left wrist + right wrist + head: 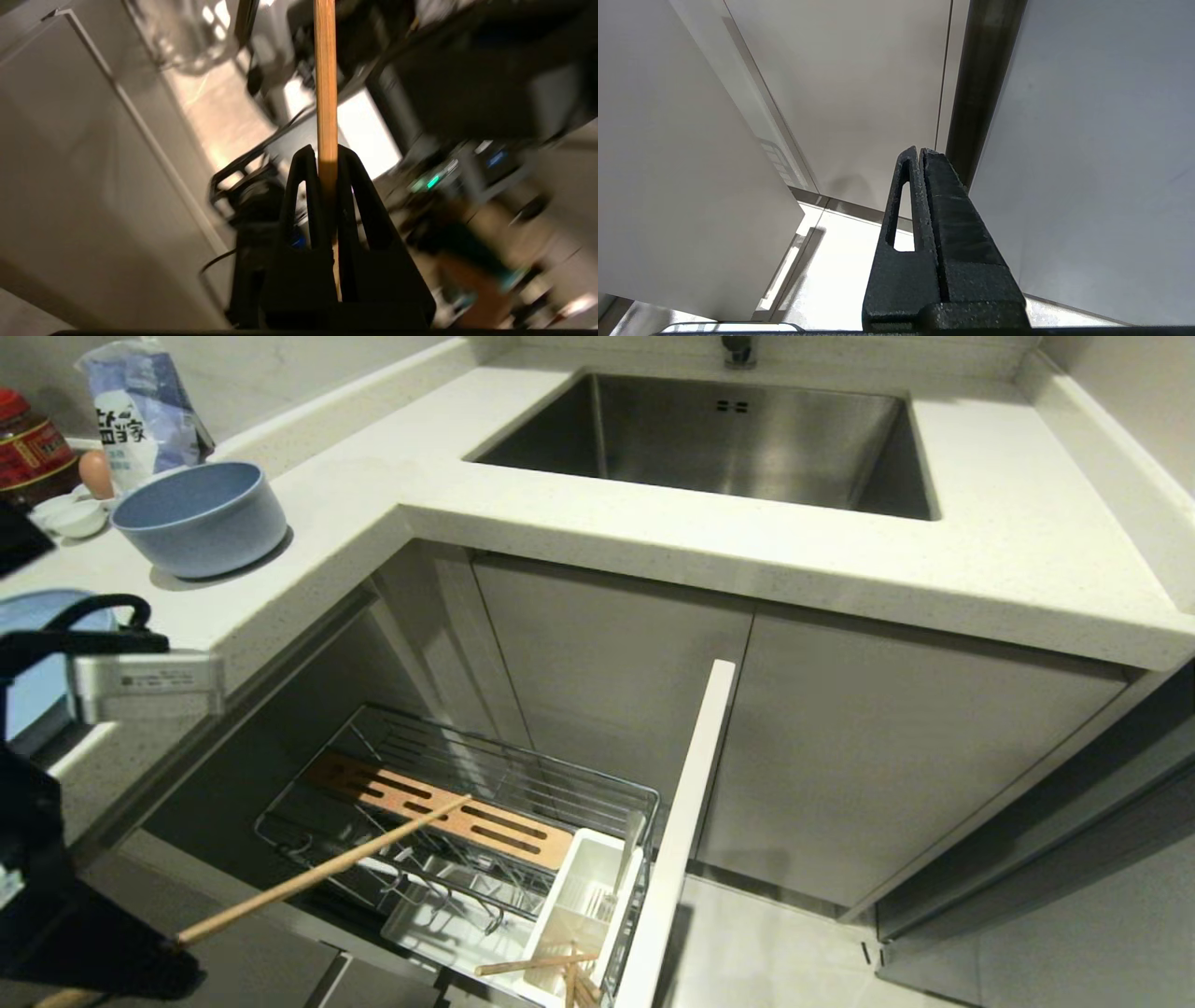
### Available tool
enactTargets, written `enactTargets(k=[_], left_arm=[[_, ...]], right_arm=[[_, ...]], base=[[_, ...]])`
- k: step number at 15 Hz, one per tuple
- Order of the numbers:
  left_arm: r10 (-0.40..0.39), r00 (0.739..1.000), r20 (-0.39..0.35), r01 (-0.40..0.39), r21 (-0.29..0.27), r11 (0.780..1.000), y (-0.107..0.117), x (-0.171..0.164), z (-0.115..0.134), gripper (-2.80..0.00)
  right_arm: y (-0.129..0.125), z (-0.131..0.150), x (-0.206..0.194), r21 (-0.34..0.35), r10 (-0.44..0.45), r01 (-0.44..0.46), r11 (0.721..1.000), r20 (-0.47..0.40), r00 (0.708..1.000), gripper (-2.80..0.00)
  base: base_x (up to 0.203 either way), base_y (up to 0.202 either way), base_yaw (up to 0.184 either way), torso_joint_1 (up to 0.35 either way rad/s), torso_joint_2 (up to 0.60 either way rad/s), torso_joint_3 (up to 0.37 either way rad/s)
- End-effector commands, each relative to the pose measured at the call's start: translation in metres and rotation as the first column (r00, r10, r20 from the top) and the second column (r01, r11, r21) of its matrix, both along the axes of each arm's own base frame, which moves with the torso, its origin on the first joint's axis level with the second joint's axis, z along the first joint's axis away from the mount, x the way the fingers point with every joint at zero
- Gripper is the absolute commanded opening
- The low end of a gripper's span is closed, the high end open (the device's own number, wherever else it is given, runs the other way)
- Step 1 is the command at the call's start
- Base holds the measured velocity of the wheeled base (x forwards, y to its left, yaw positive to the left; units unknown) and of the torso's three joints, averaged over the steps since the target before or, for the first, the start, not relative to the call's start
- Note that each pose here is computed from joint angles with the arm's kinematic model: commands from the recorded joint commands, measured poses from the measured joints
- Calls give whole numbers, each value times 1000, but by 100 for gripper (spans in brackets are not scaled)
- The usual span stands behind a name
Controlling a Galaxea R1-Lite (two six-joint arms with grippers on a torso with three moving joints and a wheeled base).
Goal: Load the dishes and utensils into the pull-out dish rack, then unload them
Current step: Pick up the chopsticks and place it in the cupboard
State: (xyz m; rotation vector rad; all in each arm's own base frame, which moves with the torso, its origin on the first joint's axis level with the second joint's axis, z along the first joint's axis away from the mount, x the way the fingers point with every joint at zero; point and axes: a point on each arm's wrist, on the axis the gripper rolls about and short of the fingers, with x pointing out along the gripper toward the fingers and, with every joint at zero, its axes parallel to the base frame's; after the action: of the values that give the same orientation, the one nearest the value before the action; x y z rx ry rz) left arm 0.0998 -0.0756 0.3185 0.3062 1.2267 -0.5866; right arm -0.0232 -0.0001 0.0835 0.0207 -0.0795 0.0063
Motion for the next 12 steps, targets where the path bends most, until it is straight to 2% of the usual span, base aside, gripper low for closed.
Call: enactTargets(k=[1,3,6,10,12], left_arm=[[-50,997,-54,54,76,996,-8,6,-13,-280],[-81,993,-82,93,157,983,-18,9,-24,-280],[-139,978,-153,174,249,953,-36,14,-43,-280],[-134,965,-227,210,360,909,-60,32,-67,-280],[-99,960,-261,202,405,892,-72,42,-80,-280]], right_arm=[[0,-7,2,0,1,-1,1000,-24,1000,-280],[0,-7,2,1,1,-1,1000,-24,1000,-280],[0,-7,2,-1,1,-1,1000,-24,1000,-280],[0,-7,2,0,1,-1,1000,-24,1000,-280],[0,-7,2,1,1,-1,1000,-24,1000,-280]], base=[[0,0,0,0,0,0],[0,0,0,0,0,0],[0,0,0,0,0,0],[0,0,0,0,0,0],[0,0,0,0,0,0]])
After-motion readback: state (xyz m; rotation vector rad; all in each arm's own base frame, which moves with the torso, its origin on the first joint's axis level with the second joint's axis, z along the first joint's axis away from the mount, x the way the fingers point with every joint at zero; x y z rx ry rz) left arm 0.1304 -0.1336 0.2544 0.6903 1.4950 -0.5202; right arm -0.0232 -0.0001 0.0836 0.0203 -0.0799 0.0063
